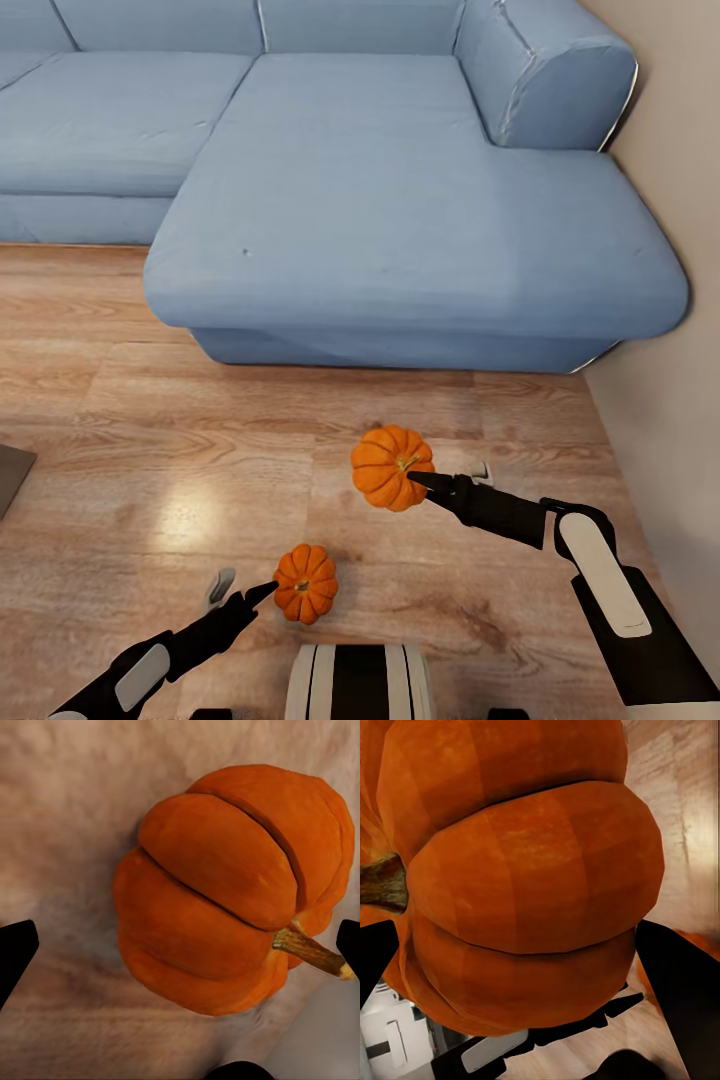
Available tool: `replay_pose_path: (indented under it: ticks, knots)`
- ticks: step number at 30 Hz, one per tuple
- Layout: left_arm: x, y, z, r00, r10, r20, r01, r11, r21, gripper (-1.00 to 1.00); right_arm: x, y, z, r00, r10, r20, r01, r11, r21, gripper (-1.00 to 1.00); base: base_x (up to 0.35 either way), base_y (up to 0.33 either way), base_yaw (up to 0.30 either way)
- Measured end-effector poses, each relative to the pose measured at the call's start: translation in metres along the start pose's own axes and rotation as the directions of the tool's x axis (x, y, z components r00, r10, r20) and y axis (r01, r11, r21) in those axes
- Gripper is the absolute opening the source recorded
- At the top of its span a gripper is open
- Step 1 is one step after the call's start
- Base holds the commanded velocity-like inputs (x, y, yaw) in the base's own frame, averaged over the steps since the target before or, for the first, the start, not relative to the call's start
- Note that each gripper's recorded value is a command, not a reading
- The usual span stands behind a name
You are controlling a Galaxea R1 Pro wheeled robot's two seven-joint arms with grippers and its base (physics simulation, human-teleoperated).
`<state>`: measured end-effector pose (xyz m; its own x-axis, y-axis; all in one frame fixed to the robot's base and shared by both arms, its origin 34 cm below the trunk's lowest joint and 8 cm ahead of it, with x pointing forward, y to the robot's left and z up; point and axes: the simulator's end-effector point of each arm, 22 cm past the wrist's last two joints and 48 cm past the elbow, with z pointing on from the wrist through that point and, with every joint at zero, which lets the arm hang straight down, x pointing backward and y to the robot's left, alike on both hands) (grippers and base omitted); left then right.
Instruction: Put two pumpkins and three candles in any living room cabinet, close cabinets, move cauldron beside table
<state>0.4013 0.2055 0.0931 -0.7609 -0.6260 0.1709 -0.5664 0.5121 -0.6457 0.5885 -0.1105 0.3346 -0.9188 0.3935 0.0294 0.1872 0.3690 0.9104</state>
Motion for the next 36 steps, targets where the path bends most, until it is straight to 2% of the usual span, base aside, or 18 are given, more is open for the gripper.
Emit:
replay_pose_path:
  ticks: [5, 12, 18, 30, 36]
  knots:
    - [-0.001, 0.002, 0.001, 1.0, 0.003, 0.005, -0.003, 1.0, -0.003, 1.0, 0.0, -0.001, 0.001, 1.0, 0.005, -0.001, -0.005, 1.0, -0.003, -1.0, 0.0, 0.0, 0.0]
    - [0.003, 0.013, 0.005, 1.0, 0.001, 0.003, -0.001, 1.0, -0.017, 1.0, 0.004, -0.016, 0.005, 1.0, 0.028, -0.012, -0.027, 1.0, 0.011, -1.0, 0.0, 0.0, 0.0]
    - [0.002, 0.01, 0.006, 1.0, 0.011, 0.007, -0.011, 1.0, -0.01, 1.0, 0.004, -0.015, 0.005, 1.0, 0.029, -0.011, -0.029, 1.0, 0.008, -1.0, 0.0, 0.0, 0.0]
    - [0.01, 0.009, 0.01, 1.0, 0.025, -0.015, -0.025, 1.0, -0.007, 1.0, 0.005, -0.019, 0.007, 0.999, 0.036, -0.014, -0.036, 0.999, 0.011, -1.0, 0.0, 0.0, 0.0]
    - [0.017, 0.003, 0.013, 0.998, 0.056, -0.043, -0.055, 0.998, 0.005, 1.0, 0.005, -0.019, 0.006, 0.999, 0.037, -0.014, -0.037, 0.999, 0.01, -1.0, 0.0, 0.0, 0.0]
